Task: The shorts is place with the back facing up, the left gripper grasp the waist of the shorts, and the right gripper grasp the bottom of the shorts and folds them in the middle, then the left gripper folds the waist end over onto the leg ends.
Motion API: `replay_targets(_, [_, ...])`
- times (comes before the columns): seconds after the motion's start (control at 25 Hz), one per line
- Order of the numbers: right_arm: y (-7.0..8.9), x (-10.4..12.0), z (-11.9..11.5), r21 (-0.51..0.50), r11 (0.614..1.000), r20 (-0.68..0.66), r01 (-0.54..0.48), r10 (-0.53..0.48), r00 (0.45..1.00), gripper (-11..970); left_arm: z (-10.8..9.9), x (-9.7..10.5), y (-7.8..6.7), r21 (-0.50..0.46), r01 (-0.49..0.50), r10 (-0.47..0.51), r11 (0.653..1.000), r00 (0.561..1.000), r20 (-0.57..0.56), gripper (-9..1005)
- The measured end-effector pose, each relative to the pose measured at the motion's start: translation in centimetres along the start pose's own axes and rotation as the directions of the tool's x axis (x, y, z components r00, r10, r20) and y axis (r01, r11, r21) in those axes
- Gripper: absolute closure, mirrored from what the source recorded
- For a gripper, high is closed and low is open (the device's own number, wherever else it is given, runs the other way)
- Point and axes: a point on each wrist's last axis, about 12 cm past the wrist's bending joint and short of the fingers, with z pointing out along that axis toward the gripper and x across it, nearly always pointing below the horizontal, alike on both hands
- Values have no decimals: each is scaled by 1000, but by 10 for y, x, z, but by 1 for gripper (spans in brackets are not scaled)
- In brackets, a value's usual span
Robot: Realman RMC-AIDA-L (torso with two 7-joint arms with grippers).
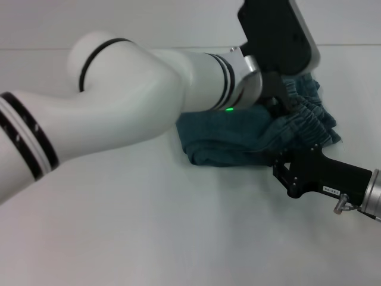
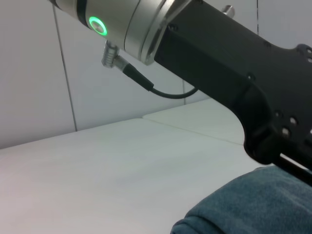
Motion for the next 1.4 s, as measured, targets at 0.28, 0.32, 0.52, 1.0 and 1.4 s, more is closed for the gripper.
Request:
replay_targets(0.28, [0,-3,-5,-20,1000,17,-4,5,1000,961,-27,24,7,-38,73,-70,997,995,70,316])
replay_targets(0.32, [0,-5,-6,-25,1000,21,-5,5,1000,961,-31,30,7,-38,83,-79,996,994,80,296])
replay_targets(0.52, [3,-7,-7,-50,999,36,-5,7,999,960,-52,82,1,-24,202,-198,979,975,101,196])
replay_targets(1.0, [16,-3,4,-77,997,66,5,1,998,859,-103,202,-11,106,447,-459,888,851,255,59])
replay_targets(1.4, [38,13,5,7,997,140,73,-74,987,702,-137,264,-58,174,517,-542,838,755,369,62])
